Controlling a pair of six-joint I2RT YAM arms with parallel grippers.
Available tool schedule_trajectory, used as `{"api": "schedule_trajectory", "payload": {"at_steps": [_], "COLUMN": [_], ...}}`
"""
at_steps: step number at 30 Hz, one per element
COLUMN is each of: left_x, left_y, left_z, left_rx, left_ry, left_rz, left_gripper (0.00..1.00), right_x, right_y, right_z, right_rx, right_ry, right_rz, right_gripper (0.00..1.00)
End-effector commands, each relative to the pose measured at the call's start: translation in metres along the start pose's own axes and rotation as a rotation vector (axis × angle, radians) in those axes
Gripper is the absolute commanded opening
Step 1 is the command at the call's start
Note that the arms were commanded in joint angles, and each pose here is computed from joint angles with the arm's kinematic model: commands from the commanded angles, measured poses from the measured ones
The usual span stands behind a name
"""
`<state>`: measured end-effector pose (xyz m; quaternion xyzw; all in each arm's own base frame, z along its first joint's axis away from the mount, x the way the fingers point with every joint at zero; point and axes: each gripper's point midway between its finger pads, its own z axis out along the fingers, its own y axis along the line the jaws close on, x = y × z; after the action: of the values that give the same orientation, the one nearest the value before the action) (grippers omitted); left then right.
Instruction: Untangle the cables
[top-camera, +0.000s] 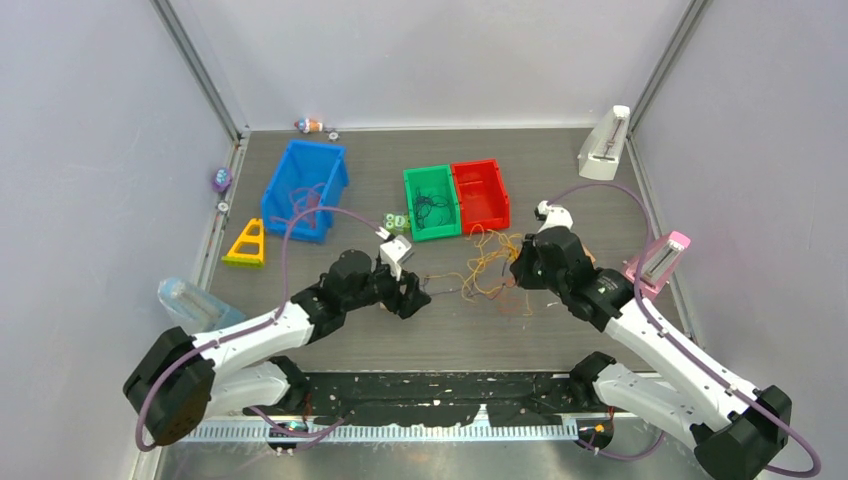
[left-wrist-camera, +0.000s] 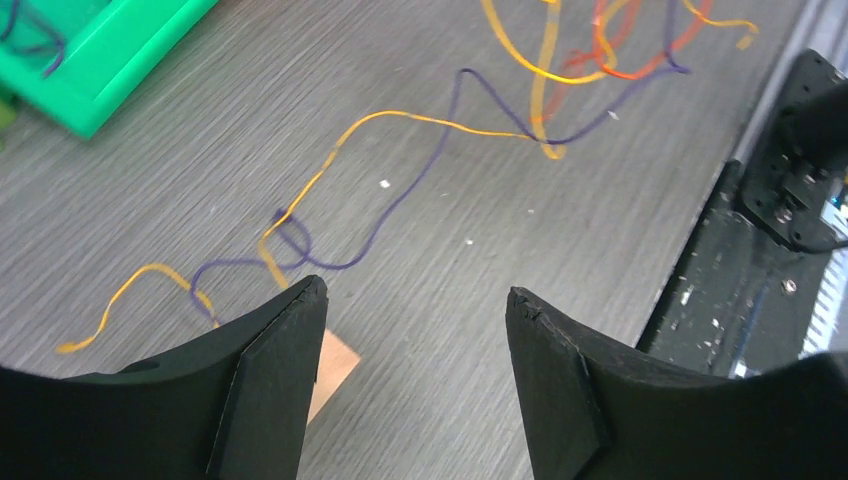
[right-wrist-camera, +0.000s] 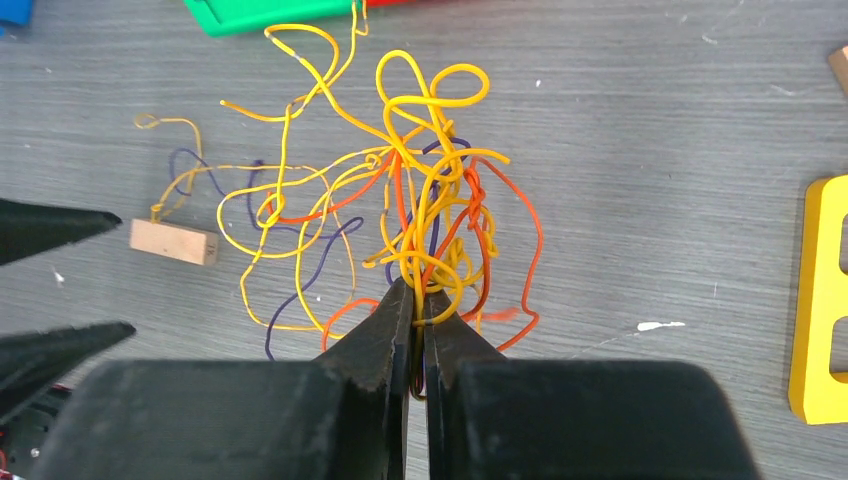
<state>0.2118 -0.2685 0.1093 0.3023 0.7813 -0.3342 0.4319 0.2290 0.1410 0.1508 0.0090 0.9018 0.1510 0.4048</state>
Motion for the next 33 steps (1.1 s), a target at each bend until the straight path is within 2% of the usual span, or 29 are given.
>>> {"api": "schedule_trajectory", "payload": {"at_steps": [1, 5, 14, 19, 25, 31, 32, 33], "left_x": [-0.032, -0.046, -0.089, -0.072, -0.056, -0.056, -0.056, -0.056], "left_y": [-0.025, -0.038, -0.053, -0.056, -0.070, -0.069, -0.070, -0.072], "left_z": [-0.003, -0.004, 0.023, 0.046, 0.051, 0.064, 0.066, 0.068], "left_rx": [0.092, 0.132, 0.167, 0.199, 0.263, 0.258, 0.264, 0.275], "left_ry": [-0.123, -0.154, -0.119, -0.029, -0.015, 0.003, 0.009, 0.010], "left_rz": [0.127, 0.135, -0.018, -0.071, -0.092, -0.105, -0.109, -0.111], "left_gripper": [0.67, 0.67, 0.66, 0.63, 0.62, 0.50, 0.45, 0.35], "right_x": [-0.028, -0.031, -0.026, -0.031, -0.034, -0.031, -0.031, -0.031], "right_y": [0.012, 0.016, 0.023, 0.024, 0.025, 0.029, 0.029, 0.028], "right_z": [-0.016, -0.018, -0.019, -0.024, -0.024, -0.024, -0.025, -0.025], "right_rx": [-0.033, -0.059, -0.121, -0.126, -0.125, -0.155, -0.155, -0.153], "right_ry": [-0.062, -0.063, -0.061, -0.084, -0.094, -0.091, -0.093, -0.096], "right_rz": [0.009, -0.016, -0.068, -0.059, -0.049, -0.045, -0.044, -0.040], "right_gripper": [0.09, 0.09, 0.08, 0.08, 0.08, 0.08, 0.08, 0.08]}}
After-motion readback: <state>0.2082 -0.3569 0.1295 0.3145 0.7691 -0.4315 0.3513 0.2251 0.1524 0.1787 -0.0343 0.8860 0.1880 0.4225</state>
